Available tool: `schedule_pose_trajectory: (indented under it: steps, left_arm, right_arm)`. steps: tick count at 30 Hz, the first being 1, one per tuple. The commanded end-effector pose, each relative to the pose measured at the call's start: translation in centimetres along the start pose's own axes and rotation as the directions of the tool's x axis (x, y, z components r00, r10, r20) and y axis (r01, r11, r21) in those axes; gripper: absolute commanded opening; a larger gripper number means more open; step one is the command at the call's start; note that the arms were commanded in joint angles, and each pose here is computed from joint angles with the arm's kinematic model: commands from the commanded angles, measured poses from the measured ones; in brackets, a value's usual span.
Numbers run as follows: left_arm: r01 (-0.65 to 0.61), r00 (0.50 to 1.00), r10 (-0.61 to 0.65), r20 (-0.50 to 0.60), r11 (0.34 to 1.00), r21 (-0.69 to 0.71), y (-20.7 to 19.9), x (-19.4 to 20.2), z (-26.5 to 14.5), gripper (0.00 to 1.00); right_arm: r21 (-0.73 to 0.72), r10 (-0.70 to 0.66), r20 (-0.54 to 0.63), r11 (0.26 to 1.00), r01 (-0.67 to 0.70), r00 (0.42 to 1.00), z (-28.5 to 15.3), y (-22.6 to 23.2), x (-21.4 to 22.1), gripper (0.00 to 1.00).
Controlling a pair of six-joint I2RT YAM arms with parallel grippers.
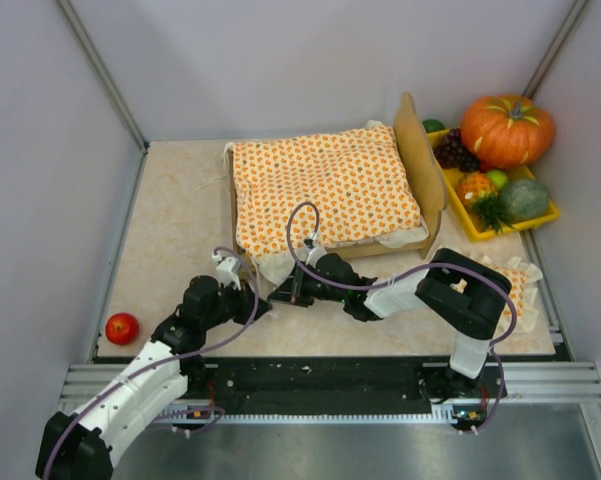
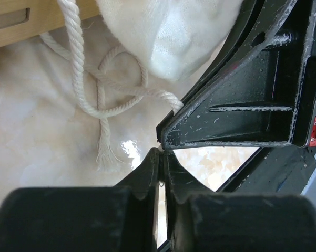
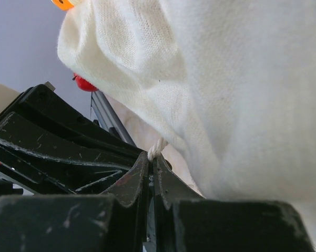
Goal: Set up the pet bed
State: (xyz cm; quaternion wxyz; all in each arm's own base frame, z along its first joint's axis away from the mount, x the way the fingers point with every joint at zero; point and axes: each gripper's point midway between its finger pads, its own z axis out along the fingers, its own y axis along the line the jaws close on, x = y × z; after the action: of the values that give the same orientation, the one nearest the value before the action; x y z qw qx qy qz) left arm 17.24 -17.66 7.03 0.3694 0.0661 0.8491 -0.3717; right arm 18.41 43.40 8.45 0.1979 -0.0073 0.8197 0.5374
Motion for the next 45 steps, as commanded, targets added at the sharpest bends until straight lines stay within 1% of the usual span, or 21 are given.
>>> schedule_pose_trajectory:
  steps: [1, 2, 4, 6, 9, 11, 12, 14, 15, 16, 18, 19, 21, 27, 28, 29, 30, 32, 37, 43, 45]
  left_arm:
    - [-0.026, 0.999, 0.024, 0.043, 0.999, 0.037, -1.1, -1.4, -0.1, 0.04]
    - [-0.019, 0.999, 0.017, 0.039, 0.999, 0.039, -1.0, -1.2, -0.1, 0.00]
    - [-0.005, 0.999, 0.004, 0.038, 1.000, 0.020, -0.7, -1.0, -0.2, 0.00]
    - [0.052, 0.998, -0.051, 0.022, 0.997, -0.048, 0.2, -0.6, -0.5, 0.00]
    - [0.179, 0.984, -0.180, 0.004, 0.972, -0.149, 1.5, 0.3, -0.8, 0.00]
    - [0.245, 0.969, -0.243, 0.035, 0.944, -0.219, 2.3, -0.1, -1.2, 0.00]
    - [0.253, 0.966, -0.256, 0.025, 0.933, -0.257, 2.8, 0.4, -1.5, 0.00]
    - [0.248, 0.968, -0.244, 0.050, 0.923, -0.293, 3.2, -0.5, -1.9, 0.00]
    - [0.243, 0.970, -0.239, 0.050, 0.918, -0.312, 3.4, -0.5, -2.0, 0.00]
    - [0.237, 0.971, -0.232, 0.054, 0.917, -0.322, 3.6, -0.7, -2.0, 0.00]
    - [0.223, 0.975, -0.213, 0.066, 0.912, -0.344, 3.9, -1.3, -2.0, 0.00]
    - [0.220, 0.975, -0.211, 0.063, 0.909, -0.353, 4.0, -1.4, -2.0, 0.00]
    - [0.217, 0.976, -0.208, 0.064, 0.910, -0.353, 3.8, -1.9, -1.9, 0.00]
    - [0.206, 0.978, -0.203, 0.051, 0.893, -0.399, 4.4, -2.1, -1.9, 0.00]
    - [0.205, 0.978, -0.204, 0.045, 0.892, -0.404, 4.4, -2.0, -1.9, 0.00]
    - [0.204, 0.978, -0.207, 0.038, 0.889, -0.409, 4.5, -1.9, -2.0, 0.00]
    - [0.205, 0.978, -0.204, 0.048, 0.883, -0.423, 4.7, -2.0, -2.1, 0.00]
    - [0.201, 0.979, -0.195, 0.060, 0.872, -0.447, 5.1, -2.3, -2.4, 0.00]
    - [0.196, 0.980, -0.184, 0.072, 0.865, -0.462, 5.4, -2.6, -2.5, 0.00]
    - [0.192, 0.981, -0.185, 0.062, 0.864, -0.465, 5.4, -2.6, -2.2, 0.00]
    - [0.191, 0.981, -0.185, 0.058, 0.865, -0.464, 5.4, -2.6, -2.2, 0.00]
  right_arm:
    - [-0.088, -0.035, 0.052, 0.995, 0.039, 0.998, -0.2, 3.4, -2.0, 0.00]
    - [-0.086, -0.034, 0.053, 0.996, 0.039, 0.998, -0.2, 3.3, -2.0, 0.00]
    - [-0.084, -0.042, 0.053, 0.995, 0.046, 0.998, -0.2, 3.3, -2.0, 0.00]
    - [-0.069, -0.054, 0.054, 0.996, 0.058, 0.997, -0.2, 2.9, -2.0, 0.00]
    - [-0.002, -0.089, 0.044, 0.996, 0.089, 0.995, -0.5, 1.5, -1.6, 0.18]
    - [0.061, -0.139, 0.019, 0.989, 0.137, 0.990, -0.7, 0.2, -0.6, 0.19]
    - [0.080, -0.156, 0.015, 0.985, 0.155, 0.988, -0.9, 0.1, -0.4, 0.20]
    - [0.134, -0.194, 0.011, 0.972, 0.191, 0.981, -1.2, -0.8, -0.2, 0.29]
    - [0.140, -0.208, 0.010, 0.969, 0.205, 0.978, -1.3, -0.6, 0.1, 0.31]
    - [0.145, -0.232, 0.036, 0.963, 0.225, 0.972, -1.5, -0.2, -0.6, 0.31]
    - [0.159, -0.274, 0.040, 0.951, 0.265, 0.961, -1.6, 0.0, -0.8, 0.32]
    - [0.140, -0.294, 0.053, 0.948, 0.284, 0.954, -1.6, 1.2, -1.3, 0.32]
    - [0.166, -0.351, 0.087, 0.928, 0.333, 0.932, -1.5, 2.3, -2.3, 0.33]
    - [0.153, -0.426, 0.102, 0.899, 0.409, 0.899, 0.6, 5.0, -3.6, 0.34]
    - [0.168, -0.431, 0.102, 0.896, 0.412, 0.896, 0.9, 4.9, -3.9, 0.34]
    - [0.201, -0.434, 0.076, 0.888, 0.413, 0.898, 1.7, 3.6, -3.6, 0.34]
    - [0.211, -0.440, 0.087, 0.885, 0.415, 0.894, 2.2, 4.1, -4.1, 0.35]
    - [0.242, -0.439, 0.064, 0.878, 0.413, 0.896, 2.7, 2.9, -3.8, 0.35]
    - [0.299, -0.448, 0.046, 0.859, 0.416, 0.893, 3.2, 1.7, -3.8, 0.35]
    - [0.306, -0.456, 0.017, 0.849, 0.430, 0.890, 4.3, 0.7, -2.7, 0.35]
    - [0.298, -0.456, 0.028, 0.853, 0.428, 0.890, 4.7, 0.8, -2.8, 0.35]
